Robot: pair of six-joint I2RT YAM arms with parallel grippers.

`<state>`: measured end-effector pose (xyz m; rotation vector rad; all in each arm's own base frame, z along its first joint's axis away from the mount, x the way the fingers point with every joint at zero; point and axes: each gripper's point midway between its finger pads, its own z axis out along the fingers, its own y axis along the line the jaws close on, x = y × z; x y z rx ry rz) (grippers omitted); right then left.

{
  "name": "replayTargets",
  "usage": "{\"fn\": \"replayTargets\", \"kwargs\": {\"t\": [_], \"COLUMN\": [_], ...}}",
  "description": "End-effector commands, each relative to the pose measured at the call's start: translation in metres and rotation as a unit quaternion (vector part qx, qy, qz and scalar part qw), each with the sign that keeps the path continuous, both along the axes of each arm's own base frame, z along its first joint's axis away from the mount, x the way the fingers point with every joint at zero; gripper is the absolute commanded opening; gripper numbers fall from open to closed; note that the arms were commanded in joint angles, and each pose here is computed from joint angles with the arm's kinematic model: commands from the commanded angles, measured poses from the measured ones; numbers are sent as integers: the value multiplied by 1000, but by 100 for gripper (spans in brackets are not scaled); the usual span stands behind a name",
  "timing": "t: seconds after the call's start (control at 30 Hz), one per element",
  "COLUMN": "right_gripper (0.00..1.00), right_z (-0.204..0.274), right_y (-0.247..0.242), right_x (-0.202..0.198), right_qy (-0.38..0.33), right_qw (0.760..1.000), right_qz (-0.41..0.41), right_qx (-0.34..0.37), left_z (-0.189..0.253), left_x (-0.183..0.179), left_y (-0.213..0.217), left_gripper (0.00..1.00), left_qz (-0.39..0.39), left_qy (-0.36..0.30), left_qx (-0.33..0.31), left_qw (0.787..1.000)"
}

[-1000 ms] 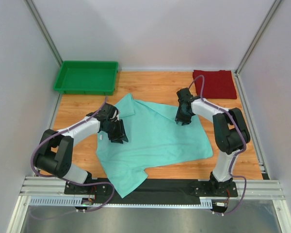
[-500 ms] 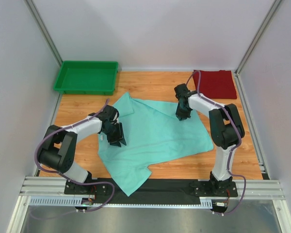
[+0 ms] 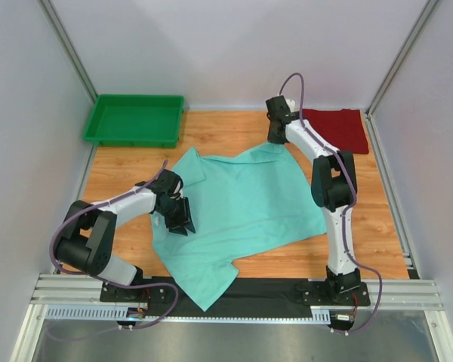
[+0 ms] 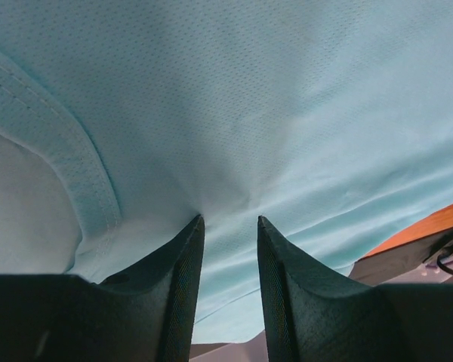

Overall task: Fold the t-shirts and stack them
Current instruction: Flatten the tshirt out

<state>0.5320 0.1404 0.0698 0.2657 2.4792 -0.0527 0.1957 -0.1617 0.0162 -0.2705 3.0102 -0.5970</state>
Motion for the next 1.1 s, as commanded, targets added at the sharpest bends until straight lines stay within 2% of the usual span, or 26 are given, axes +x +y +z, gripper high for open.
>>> {"fn": "replayTargets", "kwargs": {"t": [0.0,0.07,0.1,0.13,0.17,0.23,0.3,0.33,0.4,0.43,0.5,0.53,0.57,0.63,0.67,0.8,0.97,1.07], "right_gripper": [4,9,15,28,33,40,43,45,45,45,45,45,44,43,43,40,37,35], "right_z": [51,70,60,78,85,98,97,92,83,59,63,55,32,32,14,1,-10,-27], "right_y": [-12,-15,-22,-25,-25,-30,-31,-27,-14,-13,-2,0,-5,-3,-7,-16,-18,-8], "right_x": [26,19,10,5,9,10,-3,-10,-35,-56,-80,-92,-115,-136,-157,-182,-197,-213], "right_qy": [-60,-72,-61,-82,-103,-115,-85,-69,-35,-4,-4,7,40,41,66,88,103,134], "right_qw": [998,997,997,996,994,992,995,997,999,999,998,998,998,996,995,993,991,983], "right_qz": [8,10,10,9,8,9,14,12,38,39,52,42,34,32,26,17,5,-6], "right_qx": [-31,-32,-46,-45,-45,-54,-57,-43,-12,-9,17,36,39,66,68,72,86,124], "left_z": [-5,8,14,25,33,51,69,79,94,97,104,95,104,91,98,83,58,49], "left_x": [-29,-27,-27,-25,-21,-19,-12,-7,10,17,38,47,64,83,102,154,189,201], "left_y": [16,15,17,15,13,12,10,10,12,13,14,15,13,13,8,-3,4,0], "left_gripper": [43,45,46,48,49,52,57,63,68,70,70,69,68,67,67,72,75,75], "left_qz": [-16,-25,-27,-29,-29,-26,-27,-24,-14,-12,-19,-26,-38,-53,-56,-91,-113,-123], "left_qy": [28,3,-6,-28,-43,-68,-95,-117,-158,-170,-204,-197,-221,-214,-239,-261,-256,-258], "left_qx": [31,23,28,19,13,1,-7,-8,1,6,24,41,49,77,76,108,168,174], "left_qw": [999,999,999,999,999,997,995,993,987,985,978,979,973,972,966,955,945,942]}}
